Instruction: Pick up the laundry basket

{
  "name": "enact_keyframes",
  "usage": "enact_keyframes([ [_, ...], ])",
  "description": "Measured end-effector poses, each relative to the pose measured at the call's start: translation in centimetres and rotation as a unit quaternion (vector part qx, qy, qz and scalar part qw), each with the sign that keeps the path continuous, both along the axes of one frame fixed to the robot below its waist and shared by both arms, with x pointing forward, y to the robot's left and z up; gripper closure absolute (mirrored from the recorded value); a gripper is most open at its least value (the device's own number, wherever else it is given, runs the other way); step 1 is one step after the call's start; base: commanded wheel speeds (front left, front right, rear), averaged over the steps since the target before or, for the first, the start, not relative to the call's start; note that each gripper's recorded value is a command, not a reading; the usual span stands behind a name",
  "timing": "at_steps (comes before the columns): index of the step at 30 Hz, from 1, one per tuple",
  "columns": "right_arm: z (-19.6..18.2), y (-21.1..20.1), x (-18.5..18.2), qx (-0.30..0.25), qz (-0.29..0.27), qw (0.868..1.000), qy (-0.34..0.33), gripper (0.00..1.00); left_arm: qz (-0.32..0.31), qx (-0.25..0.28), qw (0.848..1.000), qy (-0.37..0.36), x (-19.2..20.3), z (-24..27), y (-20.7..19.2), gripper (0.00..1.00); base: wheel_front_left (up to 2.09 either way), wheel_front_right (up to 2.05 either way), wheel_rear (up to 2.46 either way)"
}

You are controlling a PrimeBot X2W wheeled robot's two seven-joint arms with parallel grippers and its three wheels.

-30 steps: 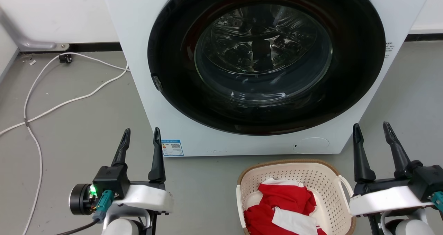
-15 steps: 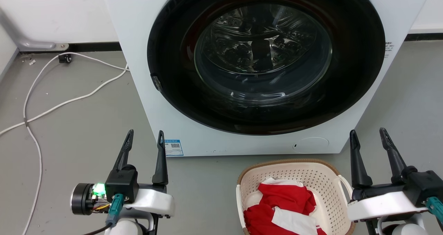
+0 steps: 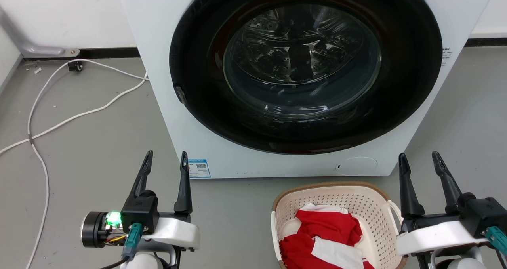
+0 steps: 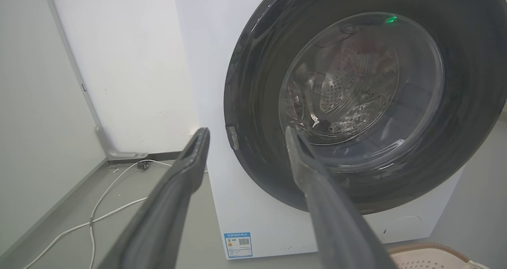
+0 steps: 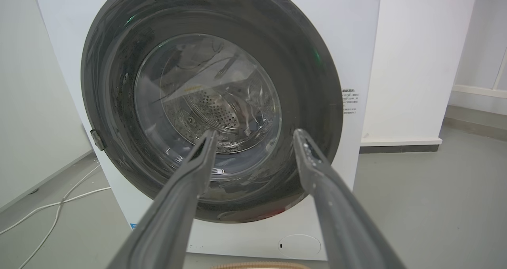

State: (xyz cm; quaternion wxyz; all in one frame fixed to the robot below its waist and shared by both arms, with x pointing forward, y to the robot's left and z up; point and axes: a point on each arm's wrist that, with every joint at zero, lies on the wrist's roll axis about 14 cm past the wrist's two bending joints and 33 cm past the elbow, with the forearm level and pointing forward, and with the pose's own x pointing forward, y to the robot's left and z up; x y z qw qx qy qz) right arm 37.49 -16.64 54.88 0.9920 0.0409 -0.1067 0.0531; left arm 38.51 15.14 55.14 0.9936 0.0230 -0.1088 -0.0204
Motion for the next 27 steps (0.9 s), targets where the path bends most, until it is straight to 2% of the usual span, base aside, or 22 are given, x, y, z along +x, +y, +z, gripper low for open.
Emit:
enact_keyframes([
  [22, -0.4, -0.1, 0.0, 0.002, -0.001, 1.0, 0.006, 0.0, 0.001, -0.008, 1.0, 0.014, 0.1, -0.8, 0.3, 0.0, 0.0, 0.0, 0.0],
  [27, -1.3, -0.5, 0.2, -0.015, -0.008, 1.0, 0.02, 0.0, -0.012, -0.012, 0.999, 0.031, 0.5, -2.0, -0.4, 0.0, 0.0, 0.0, 0.0],
])
